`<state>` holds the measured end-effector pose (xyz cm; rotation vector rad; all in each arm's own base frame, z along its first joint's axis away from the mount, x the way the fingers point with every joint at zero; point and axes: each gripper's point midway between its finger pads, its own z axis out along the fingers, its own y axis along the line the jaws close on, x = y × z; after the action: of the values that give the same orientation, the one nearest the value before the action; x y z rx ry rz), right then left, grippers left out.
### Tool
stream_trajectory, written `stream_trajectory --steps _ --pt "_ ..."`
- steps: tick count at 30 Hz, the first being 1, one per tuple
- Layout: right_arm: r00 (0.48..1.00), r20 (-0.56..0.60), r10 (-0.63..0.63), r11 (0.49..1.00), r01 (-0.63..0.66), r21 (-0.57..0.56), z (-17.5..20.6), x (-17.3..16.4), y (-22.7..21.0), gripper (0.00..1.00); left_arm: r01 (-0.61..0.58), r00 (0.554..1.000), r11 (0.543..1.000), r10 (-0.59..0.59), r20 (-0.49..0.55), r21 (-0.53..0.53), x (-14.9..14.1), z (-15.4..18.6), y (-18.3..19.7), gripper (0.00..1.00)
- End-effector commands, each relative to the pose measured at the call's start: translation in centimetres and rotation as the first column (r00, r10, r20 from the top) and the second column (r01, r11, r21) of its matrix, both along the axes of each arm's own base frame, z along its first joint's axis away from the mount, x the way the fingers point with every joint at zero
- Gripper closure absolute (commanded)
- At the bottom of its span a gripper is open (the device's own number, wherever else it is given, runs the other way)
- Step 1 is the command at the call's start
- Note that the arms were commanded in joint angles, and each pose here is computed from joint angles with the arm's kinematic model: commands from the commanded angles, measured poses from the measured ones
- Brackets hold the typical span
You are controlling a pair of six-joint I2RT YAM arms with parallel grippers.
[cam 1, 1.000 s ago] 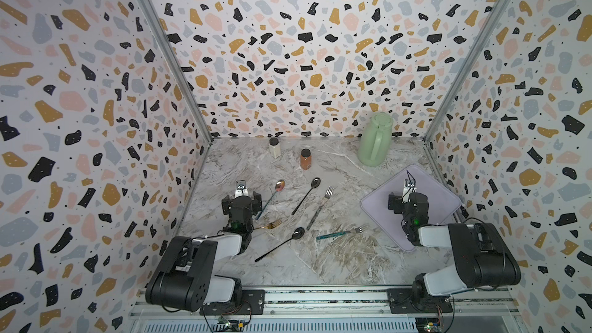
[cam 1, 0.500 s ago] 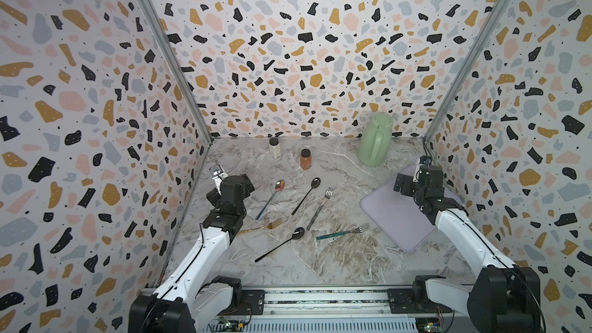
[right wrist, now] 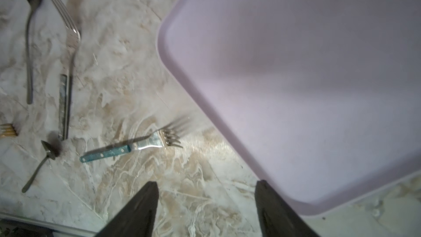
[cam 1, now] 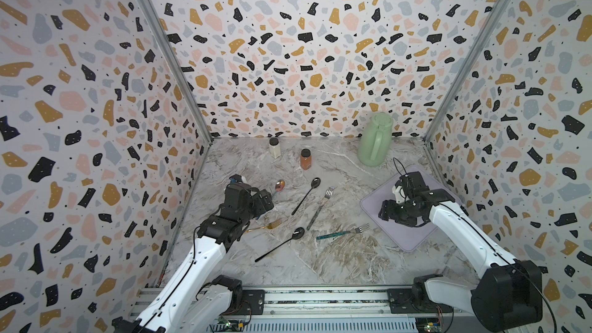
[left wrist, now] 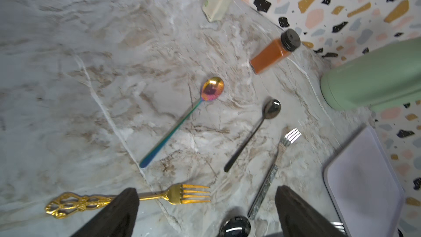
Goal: Set the spoon and fork side by side
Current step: Adjust the tray at the center of the board.
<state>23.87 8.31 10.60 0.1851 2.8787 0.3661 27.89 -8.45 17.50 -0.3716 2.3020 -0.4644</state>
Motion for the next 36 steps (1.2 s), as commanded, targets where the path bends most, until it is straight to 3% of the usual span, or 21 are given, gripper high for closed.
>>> stream_trajectory --steps 1,11,18,27,36 --pt "0.996 -0.085 -0.034 0.997 0.028 -0.072 -1.4 -2.3 -0.9 0.28 0.150 0.989 0.988 -0.150 0.000 -0.042 -1.1 1.1 -2.6 0.04" --pt "0.990 -0.142 -0.025 0.985 0.000 -0.175 -4.7 -2.9 -1.2 0.30 0.234 0.971 0.969 -0.237 -0.032 -0.074 -2.1 -1.0 -4.5 0.04" --pt "0.988 -0.157 -0.015 0.983 -0.013 -0.181 -6.0 -3.3 -1.1 0.38 0.253 0.966 0.964 -0.257 -0.043 -0.080 -2.2 -1.4 -5.3 0.05" --pt "0.982 -0.189 -0.005 0.973 -0.039 -0.226 -7.5 -2.9 -1.5 0.39 0.263 0.962 0.962 -0.267 -0.051 -0.075 -2.3 -1.6 -5.8 0.05" --pt "0.976 -0.215 0.019 0.970 -0.070 -0.232 -8.4 -2.1 -1.2 0.53 0.280 0.958 0.957 -0.284 -0.049 -0.074 -2.4 -1.1 -6.2 0.05"
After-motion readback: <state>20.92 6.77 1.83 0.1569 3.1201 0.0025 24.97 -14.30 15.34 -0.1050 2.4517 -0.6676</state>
